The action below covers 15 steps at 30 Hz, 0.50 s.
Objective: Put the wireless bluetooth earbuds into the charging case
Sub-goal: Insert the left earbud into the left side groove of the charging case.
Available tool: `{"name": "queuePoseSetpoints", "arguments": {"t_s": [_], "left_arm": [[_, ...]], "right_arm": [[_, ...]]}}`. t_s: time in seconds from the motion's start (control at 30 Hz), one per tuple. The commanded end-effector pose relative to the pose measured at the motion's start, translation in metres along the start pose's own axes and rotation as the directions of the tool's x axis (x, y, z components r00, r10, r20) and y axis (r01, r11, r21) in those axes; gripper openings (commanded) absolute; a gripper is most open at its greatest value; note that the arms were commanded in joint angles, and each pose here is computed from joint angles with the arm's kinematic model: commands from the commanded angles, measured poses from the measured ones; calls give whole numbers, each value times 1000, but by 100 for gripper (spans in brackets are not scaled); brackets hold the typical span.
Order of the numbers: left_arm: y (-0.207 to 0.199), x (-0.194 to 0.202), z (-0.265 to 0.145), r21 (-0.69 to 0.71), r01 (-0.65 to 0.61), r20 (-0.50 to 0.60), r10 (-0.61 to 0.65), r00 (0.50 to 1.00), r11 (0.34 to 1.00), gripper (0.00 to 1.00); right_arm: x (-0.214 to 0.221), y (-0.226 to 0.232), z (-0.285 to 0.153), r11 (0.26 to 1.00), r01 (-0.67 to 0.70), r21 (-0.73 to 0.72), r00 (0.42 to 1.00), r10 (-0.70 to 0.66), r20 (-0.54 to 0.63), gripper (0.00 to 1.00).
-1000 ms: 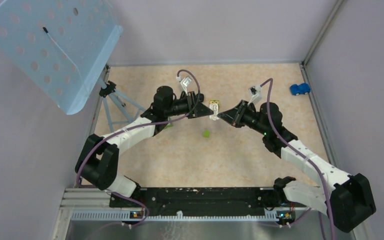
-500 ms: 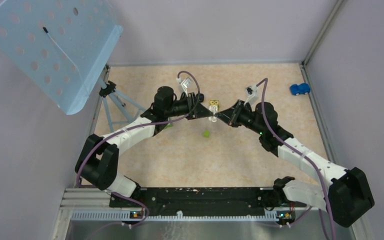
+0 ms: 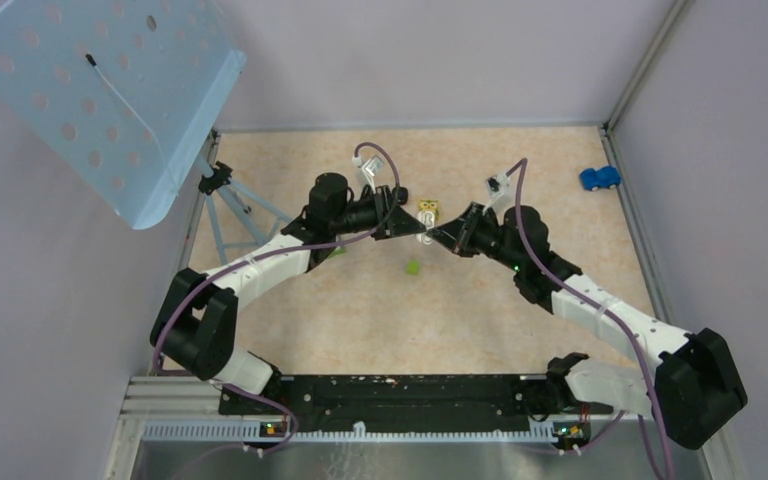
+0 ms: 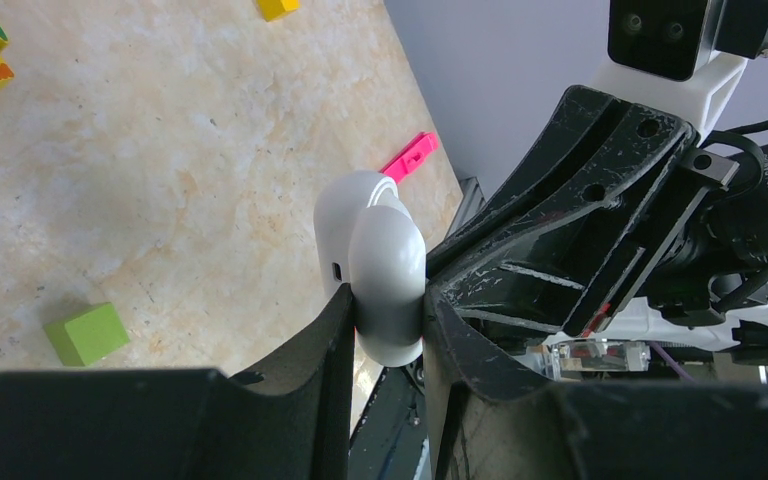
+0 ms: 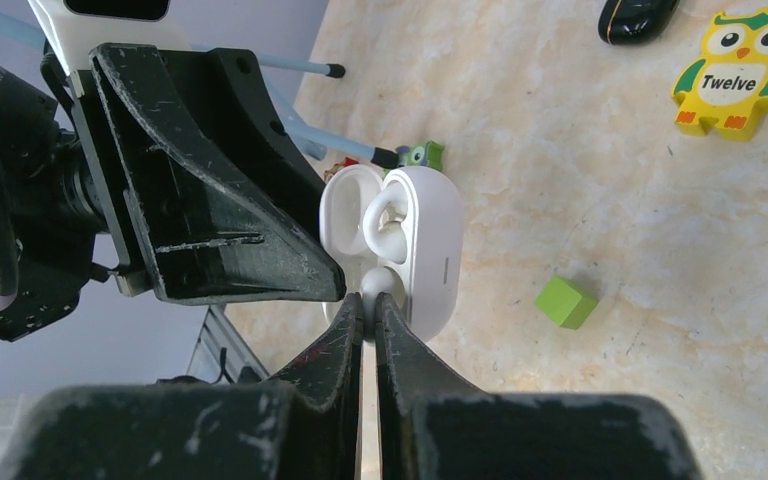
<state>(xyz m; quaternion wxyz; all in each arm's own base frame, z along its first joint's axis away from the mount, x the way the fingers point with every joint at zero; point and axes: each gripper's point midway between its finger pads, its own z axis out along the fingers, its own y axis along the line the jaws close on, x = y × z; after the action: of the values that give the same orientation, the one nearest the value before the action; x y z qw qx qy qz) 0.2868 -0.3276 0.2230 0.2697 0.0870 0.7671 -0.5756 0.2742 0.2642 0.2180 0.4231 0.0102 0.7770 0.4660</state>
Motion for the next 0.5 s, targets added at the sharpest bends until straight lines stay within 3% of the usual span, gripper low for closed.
{"name": "queuePoseSetpoints", "arguments": {"t_s": [0.0, 0.2, 0.33, 0.47], "left_arm": [[-16, -11, -2, 35, -43, 31, 42, 999, 998, 0], [-15, -10, -1, 33, -40, 29, 39, 999, 999, 0], [-13, -9, -1, 29, -42, 28, 41, 999, 999, 0], [-10, -7, 0, 23, -37, 23, 36, 999, 999, 0]], "right_arm": [[-7, 5, 1, 1000, 24, 9, 999, -24, 37, 0], [-7, 2, 2, 999, 31, 33, 999, -32, 36, 0], [-6, 6, 3, 999, 33, 23, 999, -33, 28, 20], [-11, 14, 0, 999, 42, 3, 998, -42, 42, 24]]}}
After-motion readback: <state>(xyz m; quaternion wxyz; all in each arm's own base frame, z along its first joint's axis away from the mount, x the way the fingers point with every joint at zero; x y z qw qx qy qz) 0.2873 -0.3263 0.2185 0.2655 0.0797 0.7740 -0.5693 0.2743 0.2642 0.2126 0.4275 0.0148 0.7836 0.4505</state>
